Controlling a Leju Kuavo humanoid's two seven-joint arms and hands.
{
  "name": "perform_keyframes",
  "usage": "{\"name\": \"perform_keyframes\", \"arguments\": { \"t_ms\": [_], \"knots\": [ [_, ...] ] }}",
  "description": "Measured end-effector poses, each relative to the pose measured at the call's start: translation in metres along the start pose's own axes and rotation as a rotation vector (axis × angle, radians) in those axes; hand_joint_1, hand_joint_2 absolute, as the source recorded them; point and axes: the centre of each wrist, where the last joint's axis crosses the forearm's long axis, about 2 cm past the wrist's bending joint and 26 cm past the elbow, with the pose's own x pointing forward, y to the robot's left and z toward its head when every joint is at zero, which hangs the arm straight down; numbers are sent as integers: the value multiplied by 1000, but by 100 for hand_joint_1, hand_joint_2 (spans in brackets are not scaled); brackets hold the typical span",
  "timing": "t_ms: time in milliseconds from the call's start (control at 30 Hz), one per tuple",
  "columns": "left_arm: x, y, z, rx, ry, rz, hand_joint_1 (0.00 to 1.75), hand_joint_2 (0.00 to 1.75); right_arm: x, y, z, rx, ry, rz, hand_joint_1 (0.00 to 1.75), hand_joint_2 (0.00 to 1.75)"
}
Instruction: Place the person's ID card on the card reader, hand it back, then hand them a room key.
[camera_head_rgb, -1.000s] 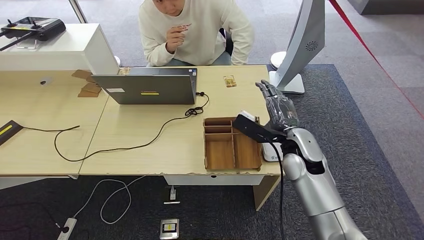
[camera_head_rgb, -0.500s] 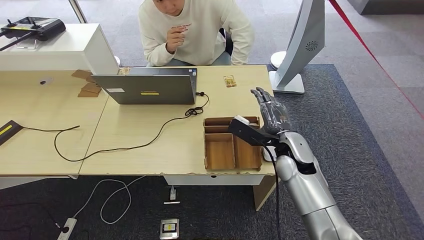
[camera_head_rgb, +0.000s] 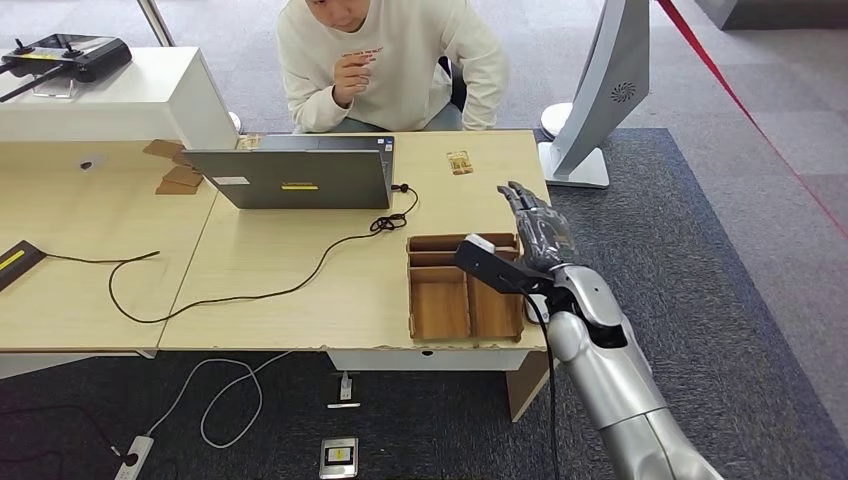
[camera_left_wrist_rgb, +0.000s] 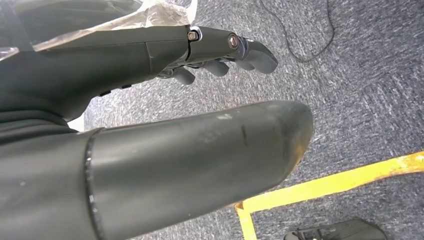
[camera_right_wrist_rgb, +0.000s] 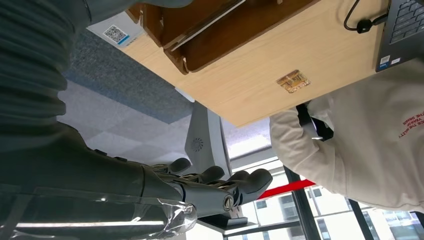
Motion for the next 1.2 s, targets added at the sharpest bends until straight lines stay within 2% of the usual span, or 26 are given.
{"name": "perform_keyframes", "arguments": {
  "t_ms": [1200],
  "knots": [
    [2, 0, 0, 8, -6, -20, 0, 0, -7, 21, -9, 19, 23, 18, 0, 175]
  ]
}}
